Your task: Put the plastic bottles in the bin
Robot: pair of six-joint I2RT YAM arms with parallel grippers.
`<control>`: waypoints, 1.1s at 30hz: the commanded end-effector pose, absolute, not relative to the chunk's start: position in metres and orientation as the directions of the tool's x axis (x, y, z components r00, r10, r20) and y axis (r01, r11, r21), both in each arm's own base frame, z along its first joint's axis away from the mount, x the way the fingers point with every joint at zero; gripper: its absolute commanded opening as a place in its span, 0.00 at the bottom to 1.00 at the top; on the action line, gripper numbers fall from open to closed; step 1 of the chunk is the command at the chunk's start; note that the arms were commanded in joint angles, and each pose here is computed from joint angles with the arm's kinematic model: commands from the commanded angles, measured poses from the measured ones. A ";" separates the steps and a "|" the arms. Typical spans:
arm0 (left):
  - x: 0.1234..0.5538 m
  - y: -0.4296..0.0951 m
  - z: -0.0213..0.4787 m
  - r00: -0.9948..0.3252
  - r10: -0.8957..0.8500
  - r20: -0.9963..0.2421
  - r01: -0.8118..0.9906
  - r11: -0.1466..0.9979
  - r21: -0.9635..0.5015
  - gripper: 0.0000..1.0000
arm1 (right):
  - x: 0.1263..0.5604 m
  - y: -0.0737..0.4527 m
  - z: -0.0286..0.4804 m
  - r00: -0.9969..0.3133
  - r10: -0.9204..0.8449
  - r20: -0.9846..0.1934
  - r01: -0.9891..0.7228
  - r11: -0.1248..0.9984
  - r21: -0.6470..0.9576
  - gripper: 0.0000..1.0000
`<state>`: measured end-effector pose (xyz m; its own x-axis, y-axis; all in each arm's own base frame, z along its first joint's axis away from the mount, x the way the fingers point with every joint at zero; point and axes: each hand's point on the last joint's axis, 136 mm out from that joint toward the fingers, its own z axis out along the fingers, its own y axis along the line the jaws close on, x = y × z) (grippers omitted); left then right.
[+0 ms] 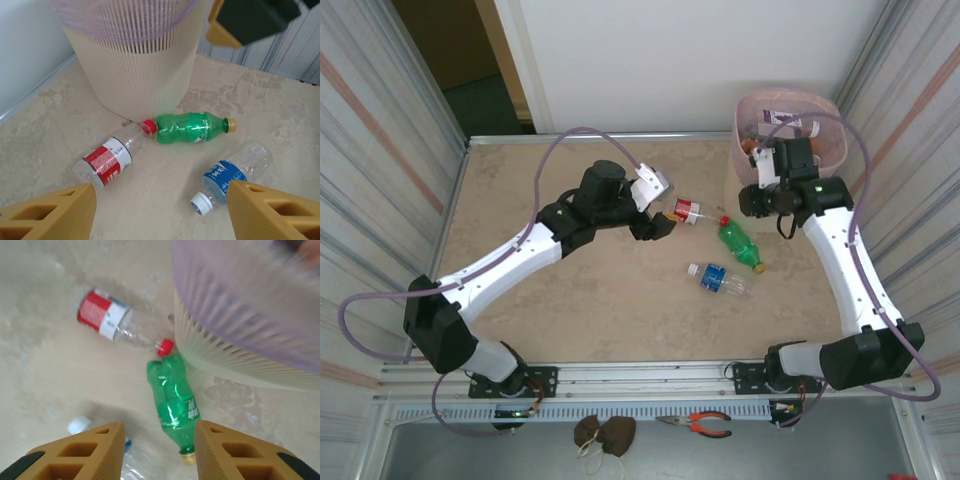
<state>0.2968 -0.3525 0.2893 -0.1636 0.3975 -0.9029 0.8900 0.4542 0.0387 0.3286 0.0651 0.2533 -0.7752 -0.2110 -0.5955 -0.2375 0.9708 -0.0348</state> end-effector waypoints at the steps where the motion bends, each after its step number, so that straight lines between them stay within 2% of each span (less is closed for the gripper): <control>1: 0.292 -0.341 0.300 -0.171 0.376 -0.911 0.877 0.479 0.033 0.70 | 0.329 0.061 0.238 -0.745 -0.358 -0.563 -0.326 0.932 -0.161 0.42; 5: 0.291 -0.338 0.299 -0.174 0.380 -0.908 0.874 0.485 0.036 0.69 | 0.315 0.076 0.208 -0.732 -0.478 -0.485 -0.459 0.873 -0.167 0.45; 11: 0.295 -0.328 0.297 -0.195 0.374 -0.907 0.858 0.512 0.027 0.70 | 0.288 0.120 0.176 -0.584 -0.682 -0.440 -0.703 0.696 -0.145 0.53; 23: 0.304 -0.266 0.287 -0.321 0.237 -0.917 0.759 0.644 -0.099 0.69 | 0.277 0.183 0.123 -0.448 -0.867 -0.218 -0.871 0.478 -0.109 0.61; 33: 0.293 -0.233 0.287 -0.334 0.186 -0.924 0.707 0.698 -0.115 0.69 | 0.277 0.195 0.076 -0.391 -0.920 -0.032 -0.918 0.393 -0.063 0.67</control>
<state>0.2943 -0.2382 0.2812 -0.3365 0.2215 -0.9152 0.7204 0.6865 -0.0987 0.2798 0.1988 0.0811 -0.4252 -0.8996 -0.0999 -0.8990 0.4325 -0.0682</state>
